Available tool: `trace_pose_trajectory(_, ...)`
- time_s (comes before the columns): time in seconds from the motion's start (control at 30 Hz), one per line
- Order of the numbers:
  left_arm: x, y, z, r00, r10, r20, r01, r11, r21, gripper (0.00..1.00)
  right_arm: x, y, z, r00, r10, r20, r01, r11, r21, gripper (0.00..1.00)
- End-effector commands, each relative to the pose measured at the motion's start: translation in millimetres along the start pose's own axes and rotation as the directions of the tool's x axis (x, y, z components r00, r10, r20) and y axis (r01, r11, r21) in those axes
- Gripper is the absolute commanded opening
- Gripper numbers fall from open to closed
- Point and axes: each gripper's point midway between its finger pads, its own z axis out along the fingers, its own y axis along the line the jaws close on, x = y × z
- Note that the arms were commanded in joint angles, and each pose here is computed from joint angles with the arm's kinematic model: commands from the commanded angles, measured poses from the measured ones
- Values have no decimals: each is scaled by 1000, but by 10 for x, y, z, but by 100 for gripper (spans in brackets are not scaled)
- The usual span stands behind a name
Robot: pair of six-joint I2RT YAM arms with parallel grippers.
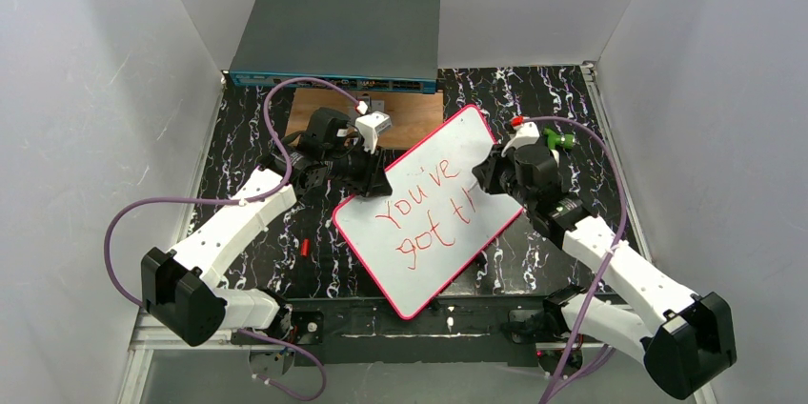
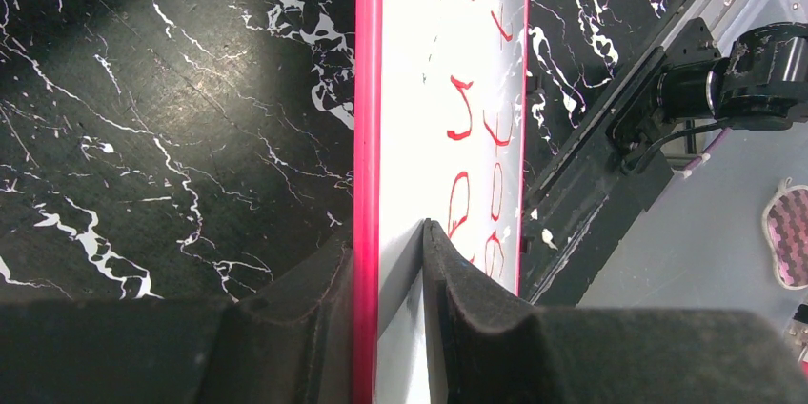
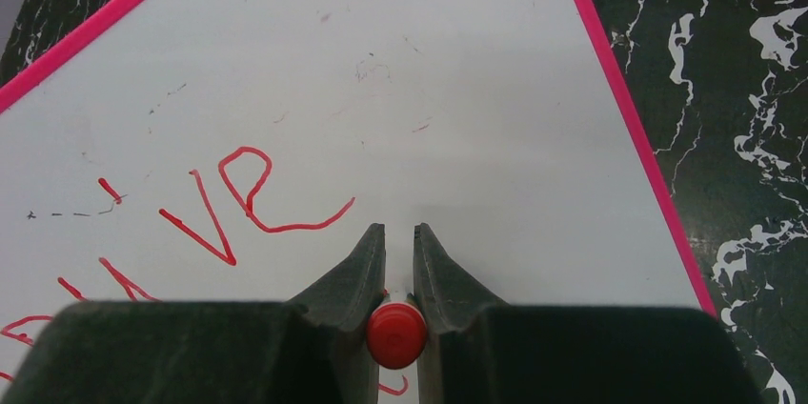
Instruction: Write a sentence on the whiteboard
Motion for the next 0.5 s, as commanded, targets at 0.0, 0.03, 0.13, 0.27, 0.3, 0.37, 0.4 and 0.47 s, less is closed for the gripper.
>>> trace_pose_trajectory(0.0, 25, 282, -102, 993, 113, -19, -115, 982, -150, 0, -379, 134, 7, 996, -17, 92, 20, 999, -29, 1)
trace_pose_trajectory(0.03, 29, 283, -101, 993, 113, -20, -115, 982, -150, 0, -388, 127, 13, 995, -19, 93, 21, 999, -25, 1)
trace_pose_trajectory(0.13, 40, 282, -108, 993, 112, -21, -114, 982, -151, 0, -394, 81, 31, 995, -25, 93, 26, 1000, -8, 1)
trace_pose_trajectory(0.27, 42, 282, -111, 993, 113, -19, -115, 982, -152, 0, -360, 11, 49, 996, -26, 81, 25, 1000, 12, 1)
trace_pose_trajectory(0.3, 43, 283, -109, 993, 113, -20, -115, 982, -152, 0, -341, -11, 55, 997, -28, 76, 27, 999, 18, 1)
trace_pose_trajectory(0.37, 43, 285, -107, 993, 113, -20, -114, 982, -152, 0, -309, -45, 61, 997, -27, 68, 26, 999, 27, 1)
trace_pose_trajectory(0.4, 44, 286, -105, 993, 112, -21, -114, 982, -152, 0, -287, -65, 63, 998, -27, 64, 25, 999, 33, 1)
trace_pose_trajectory(0.47, 48, 286, -105, 993, 112, -21, -114, 982, -152, 0, -251, -101, 68, 998, -28, 57, 25, 999, 42, 1)
